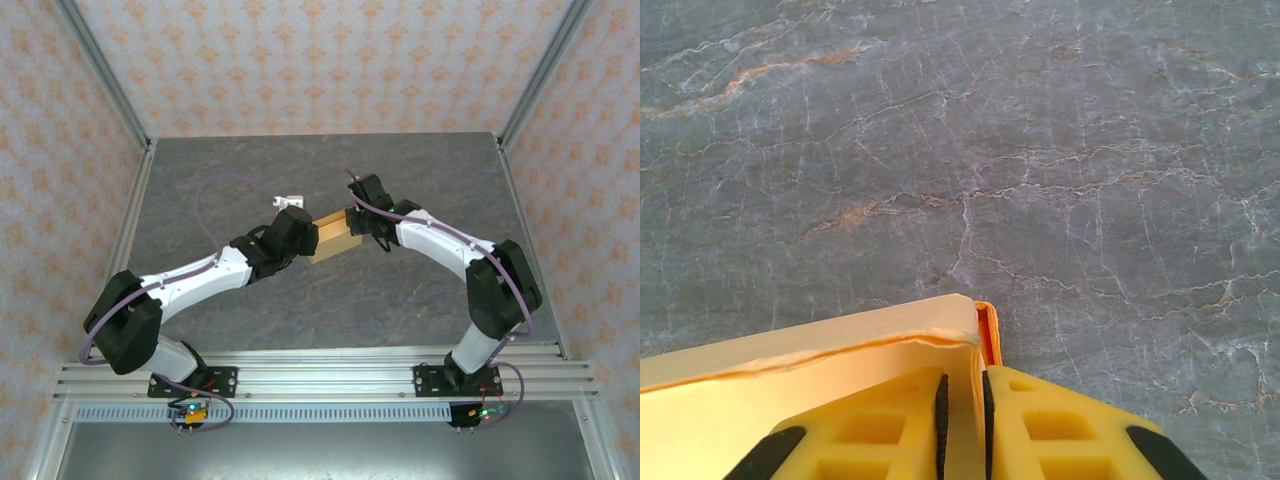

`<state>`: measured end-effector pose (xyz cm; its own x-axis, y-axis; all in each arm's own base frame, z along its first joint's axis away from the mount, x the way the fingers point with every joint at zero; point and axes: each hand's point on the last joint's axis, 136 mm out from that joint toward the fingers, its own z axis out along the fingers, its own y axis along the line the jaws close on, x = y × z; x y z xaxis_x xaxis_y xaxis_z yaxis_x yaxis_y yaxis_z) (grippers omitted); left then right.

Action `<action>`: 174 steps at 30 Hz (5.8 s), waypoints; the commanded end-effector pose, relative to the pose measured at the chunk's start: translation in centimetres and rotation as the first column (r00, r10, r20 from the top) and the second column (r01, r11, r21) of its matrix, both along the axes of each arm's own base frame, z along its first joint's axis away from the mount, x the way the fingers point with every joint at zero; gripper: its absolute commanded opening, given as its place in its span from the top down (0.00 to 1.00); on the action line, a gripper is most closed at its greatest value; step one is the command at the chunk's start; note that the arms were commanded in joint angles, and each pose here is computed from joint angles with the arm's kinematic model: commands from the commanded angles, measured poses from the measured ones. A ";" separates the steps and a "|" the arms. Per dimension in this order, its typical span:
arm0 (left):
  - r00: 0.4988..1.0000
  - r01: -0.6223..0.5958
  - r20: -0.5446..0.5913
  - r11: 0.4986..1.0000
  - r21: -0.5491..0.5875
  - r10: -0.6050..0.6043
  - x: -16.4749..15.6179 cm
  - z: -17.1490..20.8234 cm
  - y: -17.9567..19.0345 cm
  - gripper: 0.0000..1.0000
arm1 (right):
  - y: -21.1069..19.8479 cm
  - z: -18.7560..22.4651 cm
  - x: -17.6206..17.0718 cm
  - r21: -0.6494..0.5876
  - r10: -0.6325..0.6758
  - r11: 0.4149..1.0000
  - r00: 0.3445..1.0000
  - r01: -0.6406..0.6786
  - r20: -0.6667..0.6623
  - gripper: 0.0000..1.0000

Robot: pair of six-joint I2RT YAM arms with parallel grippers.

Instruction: Fold the paper box

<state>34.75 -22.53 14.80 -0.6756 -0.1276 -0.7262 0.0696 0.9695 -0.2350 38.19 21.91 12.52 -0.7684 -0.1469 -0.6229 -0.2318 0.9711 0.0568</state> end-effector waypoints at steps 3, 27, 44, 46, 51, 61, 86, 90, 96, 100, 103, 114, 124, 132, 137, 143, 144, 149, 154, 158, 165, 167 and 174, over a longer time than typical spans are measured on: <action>0.998 -0.064 -0.009 0.998 0.025 0.064 0.0 0.3 0.9 0.60 | -1.5 0.3 -0.2 -0.026 -0.085 0.996 0.996 0.086 0.031 0.81; 0.994 -0.104 0.001 0.989 0.104 0.105 3.9 0.4 1.8 0.59 | -2.1 0.4 -1.0 -0.052 -0.085 0.995 0.996 0.085 0.017 0.81; 0.996 -0.084 -0.017 0.991 0.107 0.087 5.0 -0.2 0.5 0.76 | -2.1 0.6 -1.0 -0.048 -0.088 0.995 0.996 0.088 0.012 0.82; 0.996 -0.085 -0.013 0.990 0.113 0.087 5.1 0.0 0.6 0.71 | -2.1 0.5 -1.1 -0.050 -0.087 0.995 0.996 0.087 0.010 0.82; 0.996 -0.078 -0.022 0.988 0.135 0.082 5.3 -0.3 0.7 0.71 | -2.1 0.8 -1.0 -0.048 -0.086 0.995 0.996 0.087 0.016 0.82; 0.996 -0.072 -0.047 0.988 0.136 0.079 5.9 -1.1 0.3 0.97 | -2.1 0.8 -1.0 -0.046 -0.090 0.995 0.996 0.091 0.014 0.82; 0.977 -0.134 -0.171 0.990 -0.036 0.126 4.5 -0.4 -1.2 0.94 | -2.1 -0.1 -1.1 -0.028 -0.120 0.992 0.993 0.120 -0.003 0.83; 0.972 -0.142 -0.195 0.988 -0.054 0.129 4.4 -0.6 -1.5 0.93 | -2.1 -0.5 -1.1 -0.027 -0.125 0.992 0.992 0.125 -0.008 0.83; 0.970 -0.139 -0.212 0.987 -0.086 0.118 4.4 -0.4 -2.2 0.92 | -2.1 -0.9 -1.1 -0.035 -0.128 0.991 0.992 0.128 -0.013 0.83; 0.968 -0.137 -0.227 0.985 -0.107 0.110 4.3 -0.4 -2.6 0.90 | -2.2 -1.2 -1.2 -0.040 -0.135 0.990 0.991 0.134 -0.015 0.83; 0.967 -0.137 -0.231 0.984 -0.116 0.107 4.3 -0.2 -2.8 0.90 | -2.2 -1.3 -1.2 -0.038 -0.137 0.990 0.990 0.136 -0.016 0.83; 0.961 -0.124 -0.256 0.991 -0.047 0.108 4.2 -0.3 -2.4 0.90 | -3.4 -0.6 -1.3 -0.104 -0.127 0.986 0.992 0.127 0.010 0.76; 0.959 -0.117 -0.268 0.991 -0.060 0.097 4.2 -1.0 -2.8 0.91 | -2.9 -1.2 -2.1 -0.097 -0.055 0.994 0.997 0.050 -0.046 0.57; 0.957 -0.107 -0.274 0.993 -0.045 0.091 4.2 -1.3 -2.8 0.91 | -2.8 -0.6 -2.1 -0.080 -0.037 0.996 0.998 0.032 -0.059 0.61; 0.957 -0.104 -0.279 0.993 -0.063 0.082 4.3 -1.3 -3.2 0.92 | -2.0 -1.6 -2.5 -0.034 -0.034 0.999 0.994 0.031 -0.103 0.61; 0.955 -0.096 -0.287 0.993 -0.066 0.073 4.3 -1.2 -3.5 0.93 | -1.8 -2.4 -2.8 -0.012 -0.042 0.999 0.992 0.041 -0.116 0.61; 0.954 -0.094 -0.291 0.993 -0.073 0.069 4.2 -1.2 -3.6 0.93 | -1.8 -2.5 -2.9 -0.013 -0.045 0.999 0.992 0.044 -0.118 0.62; 0.954 -0.091 -0.294 0.993 -0.073 0.066 4.0 -1.3 -3.6 0.93 | -2.5 -3.2 -2.8 -0.030 -0.088 0.996 0.990 0.085 -0.111 0.67; 0.951 -0.095 -0.300 0.994 -0.057 0.074 3.5 -1.6 -3.1 0.94 | -3.0 -3.5 -2.6 -0.049 -0.114 0.993 0.989 0.109 -0.097 0.68; 0.952 -0.101 -0.293 0.994 -0.049 0.082 3.1 -1.4 -2.6 0.94 | -3.1 -3.6 -2.4 -0.050 -0.126 0.991 0.988 0.121 -0.094 0.68; 0.951 -0.101 -0.296 0.995 -0.024 0.090 2.3 -2.1 -2.4 0.95 | -3.3 -3.8 -2.5 -0.048 -0.146 0.989 0.985 0.142 -0.092 0.69; 0.951 -0.103 -0.296 0.994 -0.019 0.093 2.1 -2.3 -2.3 0.95 | -3.5 -3.8 -2.5 -0.049 -0.154 0.987 0.984 0.150 -0.090 0.69; 0.958 -0.094 -0.271 0.995 0.033 0.099 1.2 -2.3 -2.2 0.96 | -3.8 -3.9 -2.7 -0.051 -0.168 0.985 0.982 0.164 -0.086 0.69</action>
